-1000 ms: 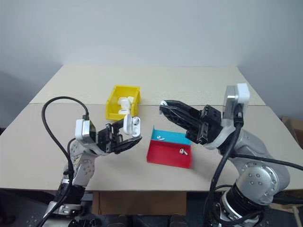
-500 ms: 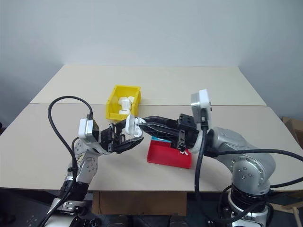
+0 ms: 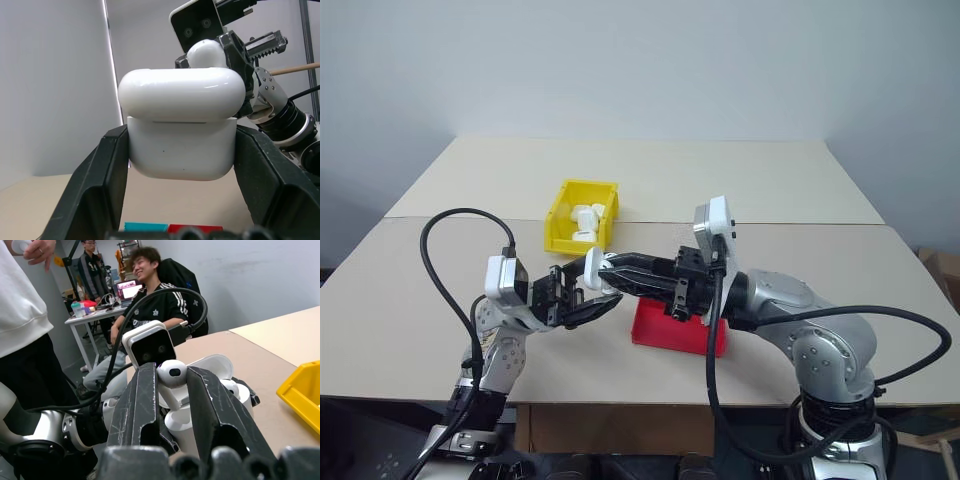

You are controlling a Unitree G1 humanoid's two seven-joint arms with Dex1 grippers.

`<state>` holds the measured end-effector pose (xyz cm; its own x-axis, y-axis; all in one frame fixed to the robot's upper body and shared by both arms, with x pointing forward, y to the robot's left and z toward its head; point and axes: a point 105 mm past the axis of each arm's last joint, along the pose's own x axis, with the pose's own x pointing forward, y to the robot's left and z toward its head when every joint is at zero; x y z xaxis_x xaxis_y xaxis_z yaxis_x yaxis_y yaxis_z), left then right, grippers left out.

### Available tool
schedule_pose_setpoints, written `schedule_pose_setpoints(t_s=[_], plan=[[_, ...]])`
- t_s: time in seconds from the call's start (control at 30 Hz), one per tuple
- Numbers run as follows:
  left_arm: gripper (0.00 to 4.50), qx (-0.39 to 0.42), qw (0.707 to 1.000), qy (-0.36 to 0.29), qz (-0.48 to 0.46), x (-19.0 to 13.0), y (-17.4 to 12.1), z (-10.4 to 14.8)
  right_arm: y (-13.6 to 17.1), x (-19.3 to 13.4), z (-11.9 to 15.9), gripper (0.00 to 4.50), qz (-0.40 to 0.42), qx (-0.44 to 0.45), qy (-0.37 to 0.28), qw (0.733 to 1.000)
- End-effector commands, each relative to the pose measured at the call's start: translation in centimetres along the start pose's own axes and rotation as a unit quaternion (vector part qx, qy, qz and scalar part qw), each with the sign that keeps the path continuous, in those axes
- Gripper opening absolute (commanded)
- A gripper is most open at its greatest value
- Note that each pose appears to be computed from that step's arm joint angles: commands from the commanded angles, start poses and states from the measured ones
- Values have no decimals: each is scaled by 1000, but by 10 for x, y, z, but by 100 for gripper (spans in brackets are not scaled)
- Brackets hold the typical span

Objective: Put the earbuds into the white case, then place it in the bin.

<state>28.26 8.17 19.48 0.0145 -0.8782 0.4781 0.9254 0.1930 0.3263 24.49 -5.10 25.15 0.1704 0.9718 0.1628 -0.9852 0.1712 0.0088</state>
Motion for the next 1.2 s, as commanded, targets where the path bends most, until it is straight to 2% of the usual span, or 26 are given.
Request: schedule_pose_setpoints(t_s=[0.03,0.73,0.77,0.87,1.2], plan=[[278,27,1000,-9,-8,5,-1,10,2,-1,4,79,0,-19,-6,1000],[278,28,1000,-7,-10,4,-1,8,1,-2,-13,79,-10,-53,23,998],[278,29,1000,-7,-9,4,-1,8,2,-2,-14,136,-7,-57,27,998],[278,31,999,-7,-7,4,0,7,2,-2,-14,223,-18,-75,26,997],[278,34,999,8,0,0,5,-1,-3,-15,0,223,-29,-114,14,993]])
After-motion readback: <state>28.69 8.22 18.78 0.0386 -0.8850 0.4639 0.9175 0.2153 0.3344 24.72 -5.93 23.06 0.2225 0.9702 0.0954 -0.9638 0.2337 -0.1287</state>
